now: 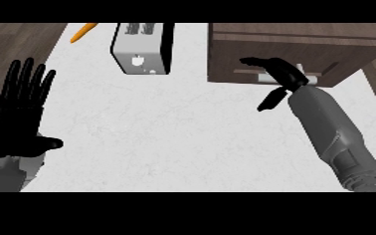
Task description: Pick up the cup, place it into the drawer and close the drawer
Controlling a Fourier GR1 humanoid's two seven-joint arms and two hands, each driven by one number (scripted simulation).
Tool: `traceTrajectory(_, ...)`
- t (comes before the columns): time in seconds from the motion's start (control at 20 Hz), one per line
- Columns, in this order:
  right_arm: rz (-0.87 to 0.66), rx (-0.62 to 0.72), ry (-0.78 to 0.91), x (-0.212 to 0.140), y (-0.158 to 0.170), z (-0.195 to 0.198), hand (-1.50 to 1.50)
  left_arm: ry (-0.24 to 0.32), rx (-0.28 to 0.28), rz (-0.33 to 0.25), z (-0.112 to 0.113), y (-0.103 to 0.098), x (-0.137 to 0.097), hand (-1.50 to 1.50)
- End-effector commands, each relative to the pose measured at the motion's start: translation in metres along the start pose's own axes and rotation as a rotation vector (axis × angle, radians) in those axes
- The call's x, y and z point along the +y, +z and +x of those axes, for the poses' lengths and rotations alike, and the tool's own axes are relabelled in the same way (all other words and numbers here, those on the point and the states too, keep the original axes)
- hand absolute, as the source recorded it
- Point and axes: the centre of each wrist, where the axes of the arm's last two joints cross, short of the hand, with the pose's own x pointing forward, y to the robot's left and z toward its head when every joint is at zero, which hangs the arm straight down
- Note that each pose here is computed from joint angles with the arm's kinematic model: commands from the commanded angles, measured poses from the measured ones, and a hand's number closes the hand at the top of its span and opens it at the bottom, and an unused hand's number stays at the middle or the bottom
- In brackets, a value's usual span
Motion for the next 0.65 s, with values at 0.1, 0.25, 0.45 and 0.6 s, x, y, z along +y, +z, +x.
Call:
traceTrajectory(0.1, -0.007, 0.095, -0.001, -0.03, 0.014, -0.02, -1.5, -0.021, -0.01, -0.038, 0.015, -0.008, 0.008, -1.5)
traceTrajectory(0.25, -0.042, 0.086, -0.024, -0.047, 0.002, -0.009, -1.5, -0.009, -0.006, -0.029, -0.01, 0.0, -0.008, -1.5)
traceTrajectory(0.45, -0.049, 0.093, -0.01, -0.054, 0.008, -0.014, -1.5, -0.031, -0.004, -0.033, -0.016, -0.003, -0.011, -1.5)
traceTrajectory(0.6, -0.037, 0.103, -0.013, -0.04, -0.004, -0.004, -1.5, -0.017, -0.014, -0.043, -0.013, -0.01, -0.015, -1.5)
